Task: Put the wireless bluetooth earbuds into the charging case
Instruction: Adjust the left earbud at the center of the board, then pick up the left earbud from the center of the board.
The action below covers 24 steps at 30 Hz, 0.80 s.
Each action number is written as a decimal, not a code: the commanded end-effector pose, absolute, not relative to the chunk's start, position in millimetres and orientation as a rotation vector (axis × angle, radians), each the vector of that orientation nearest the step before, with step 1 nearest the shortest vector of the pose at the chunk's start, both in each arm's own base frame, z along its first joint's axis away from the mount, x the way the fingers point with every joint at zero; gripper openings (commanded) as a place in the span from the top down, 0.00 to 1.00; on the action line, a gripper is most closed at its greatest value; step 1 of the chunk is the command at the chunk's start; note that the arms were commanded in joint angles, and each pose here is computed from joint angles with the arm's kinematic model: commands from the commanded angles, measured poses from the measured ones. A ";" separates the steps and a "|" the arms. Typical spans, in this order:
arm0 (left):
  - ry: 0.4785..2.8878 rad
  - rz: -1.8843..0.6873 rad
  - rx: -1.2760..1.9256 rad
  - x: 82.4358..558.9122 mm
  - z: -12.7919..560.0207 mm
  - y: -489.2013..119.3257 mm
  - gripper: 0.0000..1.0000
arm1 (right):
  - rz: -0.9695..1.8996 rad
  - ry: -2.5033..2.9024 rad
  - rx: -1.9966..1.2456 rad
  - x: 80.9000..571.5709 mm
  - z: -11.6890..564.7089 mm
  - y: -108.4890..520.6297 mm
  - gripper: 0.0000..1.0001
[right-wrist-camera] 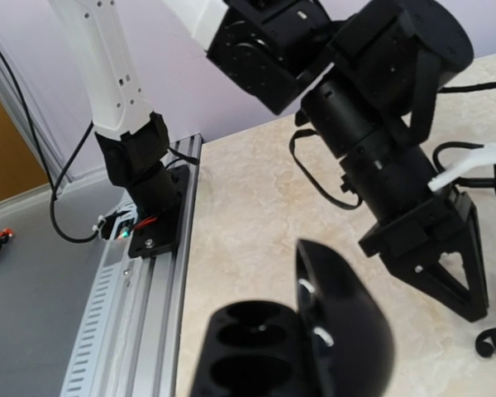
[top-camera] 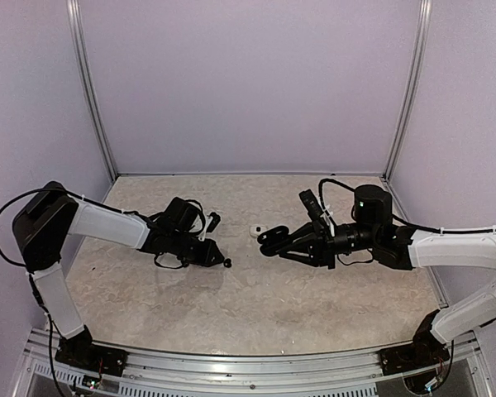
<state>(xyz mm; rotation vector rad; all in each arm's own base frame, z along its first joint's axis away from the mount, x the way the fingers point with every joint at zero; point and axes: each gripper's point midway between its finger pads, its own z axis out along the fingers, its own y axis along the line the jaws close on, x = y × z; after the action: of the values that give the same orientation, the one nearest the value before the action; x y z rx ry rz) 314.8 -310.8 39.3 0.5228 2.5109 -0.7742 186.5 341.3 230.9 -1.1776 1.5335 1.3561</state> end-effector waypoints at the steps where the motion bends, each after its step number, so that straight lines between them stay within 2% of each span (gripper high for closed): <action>1: 2.453 -0.804 0.487 318.1 50.7 -324.5 0.83 | 1.342 1.506 -1.178 187.3 237.4 338.5 0.90; 12: 2.524 -0.662 0.409 327.1 28.4 -317.8 0.84 | 1.330 1.510 -1.175 186.4 237.2 336.1 0.90; 24: 2.524 -0.677 0.433 326.6 24.3 -330.5 0.84 | 1.327 1.508 -1.178 186.5 236.2 335.5 0.90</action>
<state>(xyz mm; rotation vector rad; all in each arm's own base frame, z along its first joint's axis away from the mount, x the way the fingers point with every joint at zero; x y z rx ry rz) 322.7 -320.0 25.6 0.4250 2.5281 -0.6737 186.2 340.3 232.4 -1.1831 1.5236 1.3427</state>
